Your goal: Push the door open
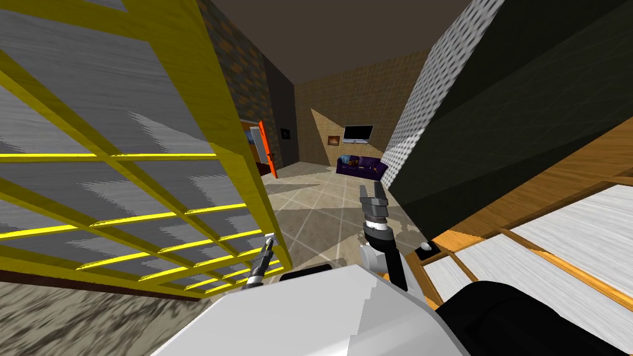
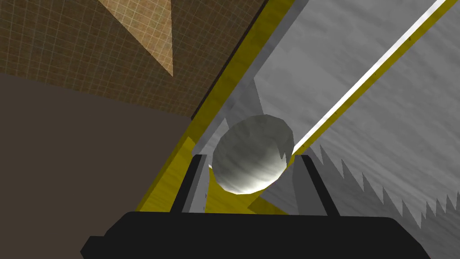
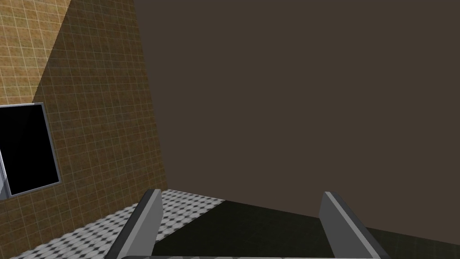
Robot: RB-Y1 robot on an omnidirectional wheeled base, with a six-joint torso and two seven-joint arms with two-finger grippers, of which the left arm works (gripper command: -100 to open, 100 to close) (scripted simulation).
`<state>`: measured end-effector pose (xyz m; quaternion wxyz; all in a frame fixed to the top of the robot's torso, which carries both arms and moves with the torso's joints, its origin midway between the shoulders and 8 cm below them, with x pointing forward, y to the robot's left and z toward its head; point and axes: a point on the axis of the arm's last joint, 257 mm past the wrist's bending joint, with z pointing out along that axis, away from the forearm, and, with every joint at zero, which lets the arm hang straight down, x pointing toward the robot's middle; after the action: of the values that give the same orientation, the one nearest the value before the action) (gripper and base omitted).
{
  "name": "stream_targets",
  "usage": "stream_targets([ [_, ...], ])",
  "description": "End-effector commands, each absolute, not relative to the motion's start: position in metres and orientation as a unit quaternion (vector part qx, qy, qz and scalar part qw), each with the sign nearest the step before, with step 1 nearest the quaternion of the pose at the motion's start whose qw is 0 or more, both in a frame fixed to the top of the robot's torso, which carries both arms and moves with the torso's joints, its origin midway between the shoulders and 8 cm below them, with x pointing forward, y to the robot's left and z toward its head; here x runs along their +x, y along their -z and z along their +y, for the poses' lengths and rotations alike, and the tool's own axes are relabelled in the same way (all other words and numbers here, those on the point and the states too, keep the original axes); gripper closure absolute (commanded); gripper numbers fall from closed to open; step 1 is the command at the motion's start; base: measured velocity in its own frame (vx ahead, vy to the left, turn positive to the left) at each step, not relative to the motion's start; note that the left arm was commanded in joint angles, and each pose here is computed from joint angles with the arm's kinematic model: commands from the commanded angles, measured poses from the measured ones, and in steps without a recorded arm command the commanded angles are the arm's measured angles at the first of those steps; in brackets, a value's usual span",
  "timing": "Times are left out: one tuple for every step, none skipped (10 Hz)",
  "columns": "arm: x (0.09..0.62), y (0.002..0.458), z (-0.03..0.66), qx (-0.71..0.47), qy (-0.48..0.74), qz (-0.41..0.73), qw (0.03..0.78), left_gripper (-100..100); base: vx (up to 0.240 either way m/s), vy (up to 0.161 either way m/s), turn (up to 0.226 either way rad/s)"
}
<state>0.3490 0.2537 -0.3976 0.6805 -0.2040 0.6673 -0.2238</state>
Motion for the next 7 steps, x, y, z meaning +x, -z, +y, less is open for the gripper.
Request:
stream_targets([
  [0.3527,0.3932,0.2662,-0.221,0.231,0.657,0.683,100,0.0,0.009,-0.019],
  [0.3548,0.3926,0.2686,-0.237,0.244,0.65,0.68,100,0.009,0.001,-0.029],
  [0.3571,0.3919,0.2709,-0.252,0.254,0.643,0.677,100,0.007,0.006,-0.029],
  [0.3571,0.3919,0.2709,-0.256,0.259,0.641,0.675,100,0.004,0.009,-0.015],
  [0.3595,0.3912,0.2732,-0.273,0.272,0.633,0.671,100,0.004,0.011,-0.033],
  [0.3595,0.3912,0.2732,-0.275,0.274,0.632,0.671,100,0.002,0.013,0.011],
  [0.3619,0.3906,0.2754,-0.293,0.289,0.622,0.666,100,0.003,0.027,0.016],
])
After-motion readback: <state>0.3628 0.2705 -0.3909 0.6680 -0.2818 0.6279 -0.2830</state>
